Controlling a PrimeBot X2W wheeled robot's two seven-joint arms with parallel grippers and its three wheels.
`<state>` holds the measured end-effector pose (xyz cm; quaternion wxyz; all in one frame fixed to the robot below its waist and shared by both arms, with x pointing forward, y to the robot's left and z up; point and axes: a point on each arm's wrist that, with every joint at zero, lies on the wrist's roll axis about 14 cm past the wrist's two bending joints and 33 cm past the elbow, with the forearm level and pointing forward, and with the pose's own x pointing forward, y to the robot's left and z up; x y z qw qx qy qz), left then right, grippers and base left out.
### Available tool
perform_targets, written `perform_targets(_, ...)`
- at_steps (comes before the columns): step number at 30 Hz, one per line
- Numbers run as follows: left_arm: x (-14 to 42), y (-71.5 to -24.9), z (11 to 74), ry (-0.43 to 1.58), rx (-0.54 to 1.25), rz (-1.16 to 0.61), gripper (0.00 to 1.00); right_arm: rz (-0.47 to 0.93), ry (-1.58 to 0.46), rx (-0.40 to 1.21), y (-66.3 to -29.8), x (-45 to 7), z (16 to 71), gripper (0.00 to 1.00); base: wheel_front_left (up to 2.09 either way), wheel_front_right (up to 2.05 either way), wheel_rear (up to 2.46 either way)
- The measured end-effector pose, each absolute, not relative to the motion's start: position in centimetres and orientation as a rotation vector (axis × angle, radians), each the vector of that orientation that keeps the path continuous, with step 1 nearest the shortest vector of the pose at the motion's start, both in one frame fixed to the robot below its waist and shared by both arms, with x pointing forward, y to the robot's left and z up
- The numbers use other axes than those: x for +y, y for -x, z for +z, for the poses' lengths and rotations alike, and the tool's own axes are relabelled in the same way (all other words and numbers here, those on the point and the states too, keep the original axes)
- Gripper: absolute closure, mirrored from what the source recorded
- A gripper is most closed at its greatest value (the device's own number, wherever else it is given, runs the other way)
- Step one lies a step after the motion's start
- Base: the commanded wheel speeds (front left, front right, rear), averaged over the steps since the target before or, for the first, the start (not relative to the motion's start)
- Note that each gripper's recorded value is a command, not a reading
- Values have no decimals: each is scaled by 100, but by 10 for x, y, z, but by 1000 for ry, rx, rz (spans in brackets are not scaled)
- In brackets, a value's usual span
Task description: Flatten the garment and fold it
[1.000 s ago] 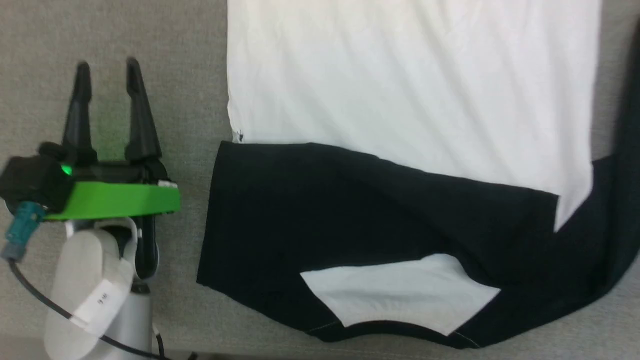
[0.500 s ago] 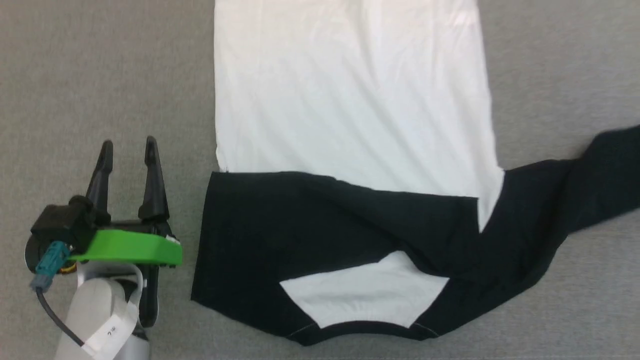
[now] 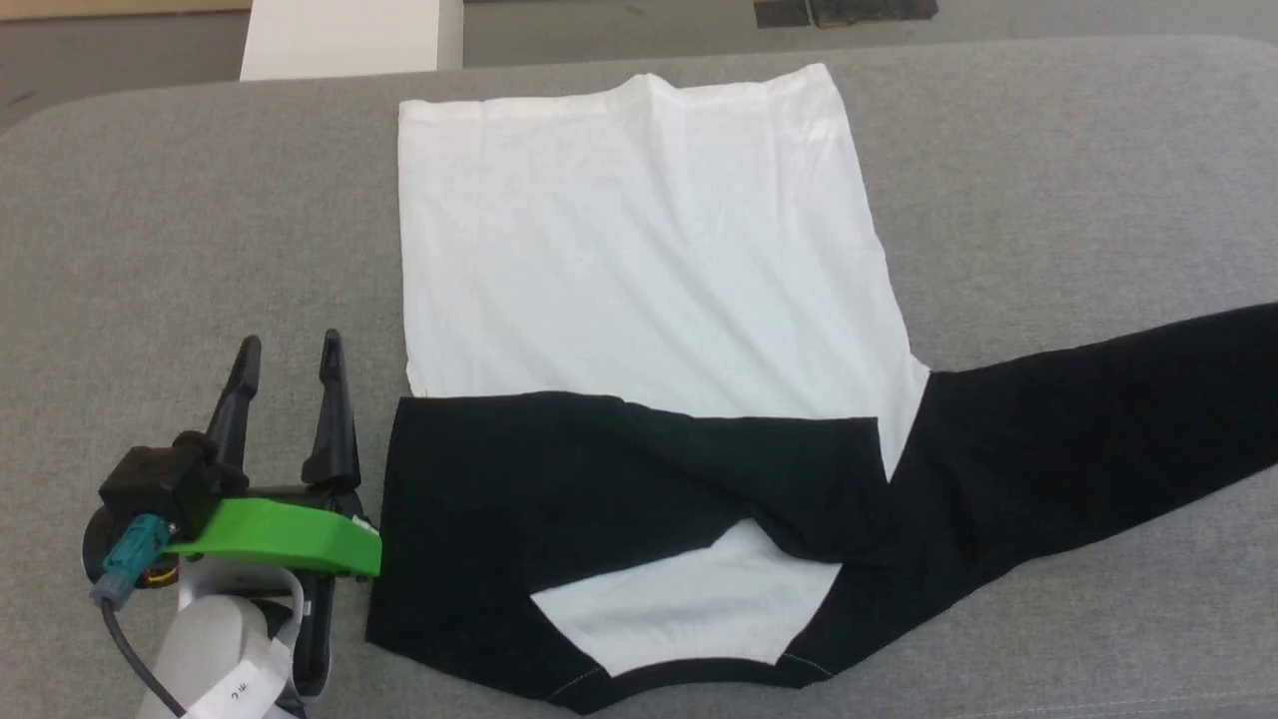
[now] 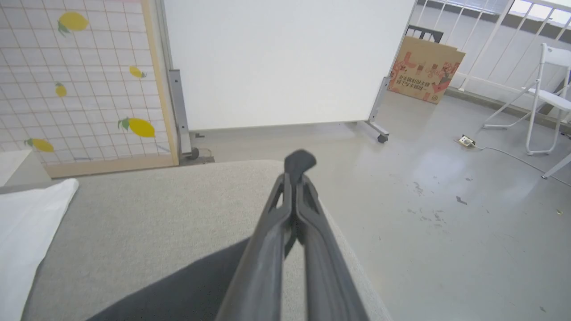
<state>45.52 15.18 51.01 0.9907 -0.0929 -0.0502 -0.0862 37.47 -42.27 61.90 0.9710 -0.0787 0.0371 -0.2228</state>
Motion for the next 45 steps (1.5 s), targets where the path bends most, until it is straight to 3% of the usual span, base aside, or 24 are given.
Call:
perform_targets(7, 147, -452, 509, 186, -91, -191, 0, -146, 211, 11, -398, -309, 645, 100, 0, 0, 0)
perform_targets(16, 151, -452, 506, 200, -82, -178, 0, 316, 292, 42, -419, -139, 631, 100, 0, 0, 0)
perform_targets(24, 167, -451, 499, 203, -66, -132, 0, 636, 276, 184, -418, -32, 567, 100, 0, 0, 0)
perform_targets(36, 185, -454, 486, 205, -42, -79, 0, 877, 206, 438, -403, 47, 457, 100, 0, 0, 0)
perform_targets(44, 188, -454, 478, 208, -22, -67, 0, 930, 183, 630, -384, 57, 403, 100, 0, 0, 0)
perform_targets(45, 188, -453, 478, 208, -22, -67, 0, 932, 172, 643, -382, 58, 401, 80, 0, 0, 0)
